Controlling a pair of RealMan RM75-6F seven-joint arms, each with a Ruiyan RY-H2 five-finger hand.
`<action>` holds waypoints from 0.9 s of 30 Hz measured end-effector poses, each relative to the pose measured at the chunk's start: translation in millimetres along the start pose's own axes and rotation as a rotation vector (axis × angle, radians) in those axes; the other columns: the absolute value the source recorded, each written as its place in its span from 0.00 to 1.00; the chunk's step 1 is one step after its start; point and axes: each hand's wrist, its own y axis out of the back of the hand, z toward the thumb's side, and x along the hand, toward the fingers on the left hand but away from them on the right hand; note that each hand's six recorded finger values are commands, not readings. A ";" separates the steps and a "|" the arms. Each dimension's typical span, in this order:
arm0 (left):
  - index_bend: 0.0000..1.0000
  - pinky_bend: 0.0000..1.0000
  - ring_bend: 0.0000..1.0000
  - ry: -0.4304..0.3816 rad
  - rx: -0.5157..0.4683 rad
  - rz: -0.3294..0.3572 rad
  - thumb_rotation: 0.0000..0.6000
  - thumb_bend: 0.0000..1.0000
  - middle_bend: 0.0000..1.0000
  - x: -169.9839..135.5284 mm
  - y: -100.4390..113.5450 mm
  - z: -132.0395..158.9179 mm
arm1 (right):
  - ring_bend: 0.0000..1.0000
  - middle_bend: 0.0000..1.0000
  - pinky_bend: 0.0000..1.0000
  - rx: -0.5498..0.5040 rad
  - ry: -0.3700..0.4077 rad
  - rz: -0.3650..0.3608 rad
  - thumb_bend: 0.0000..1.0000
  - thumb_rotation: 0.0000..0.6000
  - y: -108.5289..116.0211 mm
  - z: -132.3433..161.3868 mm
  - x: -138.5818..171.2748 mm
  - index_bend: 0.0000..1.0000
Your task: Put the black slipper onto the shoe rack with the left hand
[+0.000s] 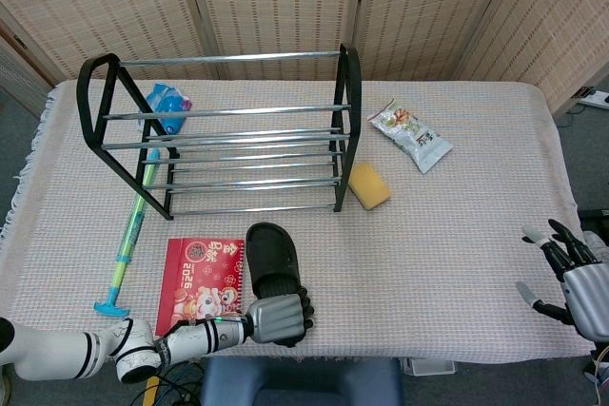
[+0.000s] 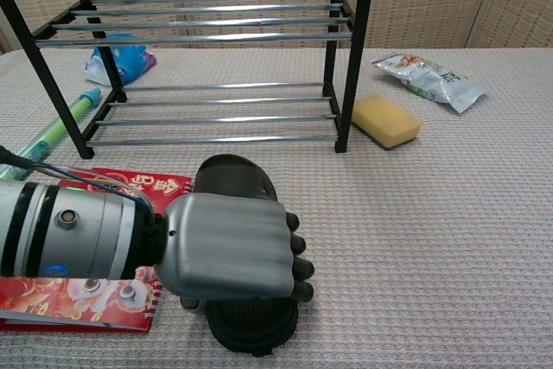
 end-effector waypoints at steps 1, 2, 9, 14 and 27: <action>0.66 0.43 0.51 -0.001 -0.005 0.006 1.00 0.11 0.60 -0.1 0.8 0.2 | 0.10 0.26 0.20 0.000 0.001 0.000 0.30 1.00 -0.1 0.1 -0.1 0.11; 0.66 0.45 0.52 -0.001 -0.010 0.014 1.00 0.11 0.60 -0.2 1.7 0.3 | 0.10 0.26 0.20 0.000 0.001 0.000 0.30 1.00 -0.2 0.2 -0.2 0.11; 0.75 0.64 0.63 0.014 0.009 0.101 1.00 0.11 0.70 -8.3 11.4 -1.8 | 0.10 0.26 0.20 0.004 0.002 -0.003 0.30 1.00 0.3 1.1 -0.5 0.11; 0.78 0.70 0.66 0.043 0.053 0.152 1.00 0.13 0.74 -22.5 16.6 -6.5 | 0.10 0.26 0.20 0.008 0.005 -0.005 0.30 1.00 0.8 3.1 -0.3 0.11; 0.79 0.72 0.67 0.174 0.143 0.203 1.00 0.13 0.75 -40.5 28.0 -33.5 | 0.10 0.26 0.20 0.020 0.016 -0.012 0.30 1.00 2.4 10.6 -2.8 0.11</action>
